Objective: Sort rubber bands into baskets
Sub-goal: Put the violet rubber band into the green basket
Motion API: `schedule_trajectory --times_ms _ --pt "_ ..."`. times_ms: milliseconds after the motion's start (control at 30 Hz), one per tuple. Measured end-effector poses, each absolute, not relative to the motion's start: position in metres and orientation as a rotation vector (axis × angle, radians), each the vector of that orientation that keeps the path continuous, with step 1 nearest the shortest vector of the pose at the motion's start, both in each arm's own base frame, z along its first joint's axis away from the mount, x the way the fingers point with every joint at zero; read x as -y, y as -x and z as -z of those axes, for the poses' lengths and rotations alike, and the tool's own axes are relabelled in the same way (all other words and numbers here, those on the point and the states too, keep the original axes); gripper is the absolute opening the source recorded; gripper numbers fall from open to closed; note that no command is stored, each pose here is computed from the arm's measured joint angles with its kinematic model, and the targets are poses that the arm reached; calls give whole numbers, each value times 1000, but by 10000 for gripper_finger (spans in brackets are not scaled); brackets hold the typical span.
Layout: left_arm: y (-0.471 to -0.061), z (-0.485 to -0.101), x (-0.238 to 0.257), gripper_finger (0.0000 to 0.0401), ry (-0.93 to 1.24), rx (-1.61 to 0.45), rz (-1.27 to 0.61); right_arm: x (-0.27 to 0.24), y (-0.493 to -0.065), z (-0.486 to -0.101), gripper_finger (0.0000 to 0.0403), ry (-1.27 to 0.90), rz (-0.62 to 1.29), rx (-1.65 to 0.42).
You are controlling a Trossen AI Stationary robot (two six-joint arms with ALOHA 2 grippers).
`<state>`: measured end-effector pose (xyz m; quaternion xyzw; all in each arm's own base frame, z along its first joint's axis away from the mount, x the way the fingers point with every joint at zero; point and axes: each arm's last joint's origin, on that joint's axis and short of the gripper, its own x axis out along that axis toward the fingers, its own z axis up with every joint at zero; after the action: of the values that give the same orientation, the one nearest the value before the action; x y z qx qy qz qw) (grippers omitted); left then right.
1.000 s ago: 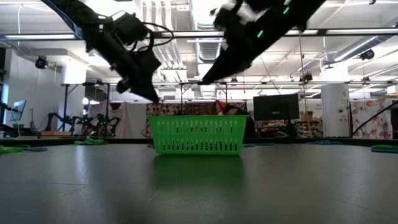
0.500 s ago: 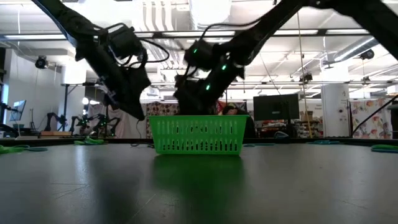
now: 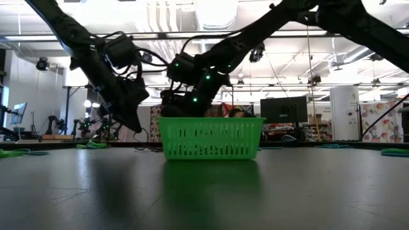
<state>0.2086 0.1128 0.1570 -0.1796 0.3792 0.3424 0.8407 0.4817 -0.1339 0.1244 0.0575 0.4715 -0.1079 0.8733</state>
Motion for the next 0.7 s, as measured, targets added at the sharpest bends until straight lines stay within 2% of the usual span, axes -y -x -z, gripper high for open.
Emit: schedule_trajectory --times_ms 367,700 --pt "-208 -155 -112 0 378 -801 -723 141 -492 -128 19 -46 226 -1021" --pt "-199 -142 -108 0 385 -849 -725 141 -491 -133 9 -19 220 -1028"
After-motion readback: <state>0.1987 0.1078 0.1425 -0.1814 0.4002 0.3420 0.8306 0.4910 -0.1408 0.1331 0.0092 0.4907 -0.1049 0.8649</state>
